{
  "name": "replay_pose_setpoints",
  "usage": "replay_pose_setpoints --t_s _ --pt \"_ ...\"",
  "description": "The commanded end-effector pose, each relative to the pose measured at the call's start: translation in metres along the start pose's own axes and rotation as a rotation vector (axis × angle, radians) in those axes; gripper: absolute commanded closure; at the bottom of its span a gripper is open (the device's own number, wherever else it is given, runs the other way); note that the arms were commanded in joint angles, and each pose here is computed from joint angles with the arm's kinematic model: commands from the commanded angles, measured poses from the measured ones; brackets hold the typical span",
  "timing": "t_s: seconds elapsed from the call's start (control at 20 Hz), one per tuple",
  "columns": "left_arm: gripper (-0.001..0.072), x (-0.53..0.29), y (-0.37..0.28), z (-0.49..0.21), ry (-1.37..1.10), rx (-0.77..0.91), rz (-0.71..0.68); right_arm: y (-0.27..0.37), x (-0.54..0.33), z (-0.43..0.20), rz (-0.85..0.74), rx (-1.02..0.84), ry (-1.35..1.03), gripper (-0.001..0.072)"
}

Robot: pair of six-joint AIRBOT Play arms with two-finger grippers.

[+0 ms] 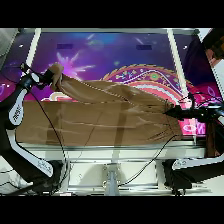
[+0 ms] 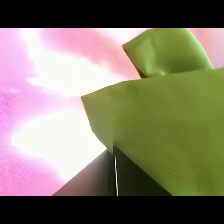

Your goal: Fold the clothes and pants, and hang the long-sleeved shirts on hangers.

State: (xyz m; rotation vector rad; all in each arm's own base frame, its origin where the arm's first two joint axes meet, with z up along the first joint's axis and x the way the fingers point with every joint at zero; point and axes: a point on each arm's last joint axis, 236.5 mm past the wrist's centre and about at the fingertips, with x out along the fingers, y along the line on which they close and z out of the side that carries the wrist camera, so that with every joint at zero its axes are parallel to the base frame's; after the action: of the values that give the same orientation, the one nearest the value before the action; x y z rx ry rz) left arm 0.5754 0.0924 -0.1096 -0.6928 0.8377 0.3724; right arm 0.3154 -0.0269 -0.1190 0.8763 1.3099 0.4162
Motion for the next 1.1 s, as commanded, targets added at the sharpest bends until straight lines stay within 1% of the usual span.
replay_pose_setpoints --t_s 0.0,0.1,0.35,0.5,0.6,0.75,0.9,1.0,1.05 --pt "0.0696 -0.021 -0.019 0.020 -0.058 0.155 -0.034 0.002 -0.001 0.000 0.002 -0.003 -0.001 0.0676" --pt "0.0697 -0.054 -0.026 0.052 -0.139 0.196 -0.042 0.007 -0.006 0.003 -0.001 -0.020 -0.014 0.0676" --pt "0.0697 -0.174 -0.029 0.144 -0.404 0.276 -0.026 0.030 -0.037 0.029 -0.049 -0.123 -0.111 0.0677" --pt "0.0696 -0.226 -0.024 0.170 -0.489 0.256 -0.026 0.042 -0.052 0.038 -0.068 -0.149 -0.154 0.0677" --pt "0.0696 -0.239 -0.014 0.171 -0.480 0.242 -0.005 0.046 -0.057 0.042 -0.076 -0.157 -0.173 0.0676" --pt "0.0695 -0.233 0.020 0.149 -0.350 0.250 0.104 0.046 -0.057 0.042 -0.078 -0.136 -0.175 0.0677" --pt "0.0695 -0.231 0.064 0.124 -0.206 0.309 0.278 0.046 -0.057 0.042 -0.079 -0.134 -0.175 0.0677" --pt "0.0695 -0.238 0.087 0.122 -0.177 0.352 0.376 0.045 -0.057 0.042 -0.079 -0.134 -0.174 0.0677" --pt "0.0695 -0.239 0.088 0.126 -0.187 0.357 0.381 0.046 -0.057 0.042 -0.078 -0.134 -0.175 0.0677"
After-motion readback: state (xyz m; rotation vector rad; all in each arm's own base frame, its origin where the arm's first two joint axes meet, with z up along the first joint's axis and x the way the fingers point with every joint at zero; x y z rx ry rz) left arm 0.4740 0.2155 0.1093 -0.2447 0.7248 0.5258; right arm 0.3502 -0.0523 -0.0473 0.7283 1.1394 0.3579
